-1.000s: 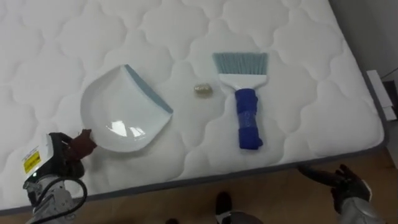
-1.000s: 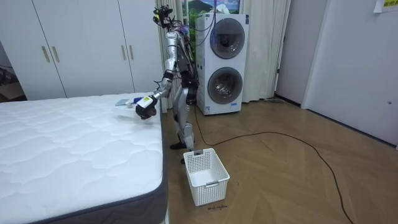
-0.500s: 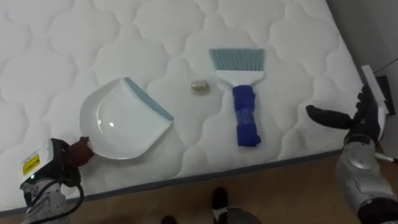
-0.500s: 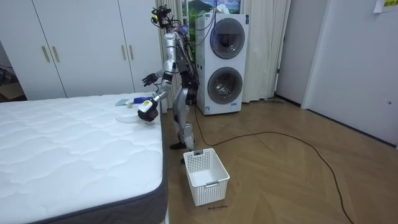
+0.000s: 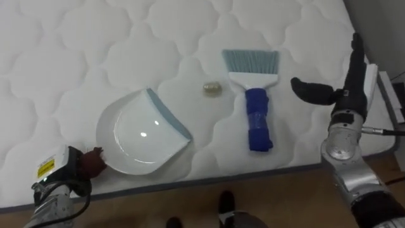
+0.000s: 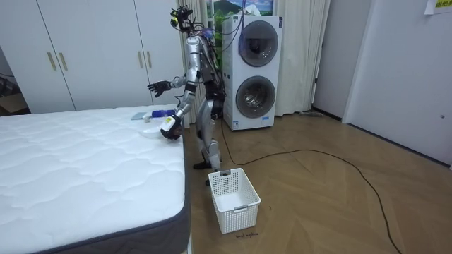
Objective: Clean bed
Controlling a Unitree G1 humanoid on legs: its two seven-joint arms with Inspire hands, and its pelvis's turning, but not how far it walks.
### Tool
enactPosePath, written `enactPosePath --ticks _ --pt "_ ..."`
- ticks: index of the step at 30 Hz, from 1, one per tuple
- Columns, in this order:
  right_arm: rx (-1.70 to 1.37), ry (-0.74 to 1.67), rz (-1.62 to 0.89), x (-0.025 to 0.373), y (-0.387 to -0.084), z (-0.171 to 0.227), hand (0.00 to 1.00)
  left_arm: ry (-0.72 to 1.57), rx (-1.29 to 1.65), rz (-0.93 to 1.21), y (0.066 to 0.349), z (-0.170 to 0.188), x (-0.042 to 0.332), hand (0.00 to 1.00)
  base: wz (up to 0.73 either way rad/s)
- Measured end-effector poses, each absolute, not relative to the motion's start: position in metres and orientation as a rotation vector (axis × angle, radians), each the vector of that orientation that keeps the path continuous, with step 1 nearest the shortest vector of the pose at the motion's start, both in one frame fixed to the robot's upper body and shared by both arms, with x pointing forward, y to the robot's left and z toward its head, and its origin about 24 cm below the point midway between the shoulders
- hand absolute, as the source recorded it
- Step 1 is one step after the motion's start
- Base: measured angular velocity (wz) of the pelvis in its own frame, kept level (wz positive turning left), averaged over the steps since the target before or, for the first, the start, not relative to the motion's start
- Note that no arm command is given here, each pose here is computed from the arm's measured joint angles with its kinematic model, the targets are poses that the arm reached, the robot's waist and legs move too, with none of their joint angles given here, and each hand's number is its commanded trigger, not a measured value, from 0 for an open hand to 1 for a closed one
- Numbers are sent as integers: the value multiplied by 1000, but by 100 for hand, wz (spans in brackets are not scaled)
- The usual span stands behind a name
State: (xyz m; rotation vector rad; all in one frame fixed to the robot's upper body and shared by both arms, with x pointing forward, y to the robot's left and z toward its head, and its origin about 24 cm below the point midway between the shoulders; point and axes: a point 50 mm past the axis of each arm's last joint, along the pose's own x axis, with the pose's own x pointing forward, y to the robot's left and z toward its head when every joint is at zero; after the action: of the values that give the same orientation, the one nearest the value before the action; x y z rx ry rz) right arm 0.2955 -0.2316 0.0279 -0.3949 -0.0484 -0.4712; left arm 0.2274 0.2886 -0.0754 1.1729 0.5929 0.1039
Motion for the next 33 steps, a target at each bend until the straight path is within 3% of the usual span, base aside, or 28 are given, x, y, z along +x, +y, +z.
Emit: enactPosePath --ticks 15,25,33 --pt "-429 187 -373 282 -230 -21 0 549 1169 16 275 -69 245 100 7" --pt "-383 236 -350 283 -229 -27 0 546 1167 8 266 -69 252 100 0" --pt "-344 237 -308 286 -210 -29 0 562 1155 -16 260 -71 253 100 0"
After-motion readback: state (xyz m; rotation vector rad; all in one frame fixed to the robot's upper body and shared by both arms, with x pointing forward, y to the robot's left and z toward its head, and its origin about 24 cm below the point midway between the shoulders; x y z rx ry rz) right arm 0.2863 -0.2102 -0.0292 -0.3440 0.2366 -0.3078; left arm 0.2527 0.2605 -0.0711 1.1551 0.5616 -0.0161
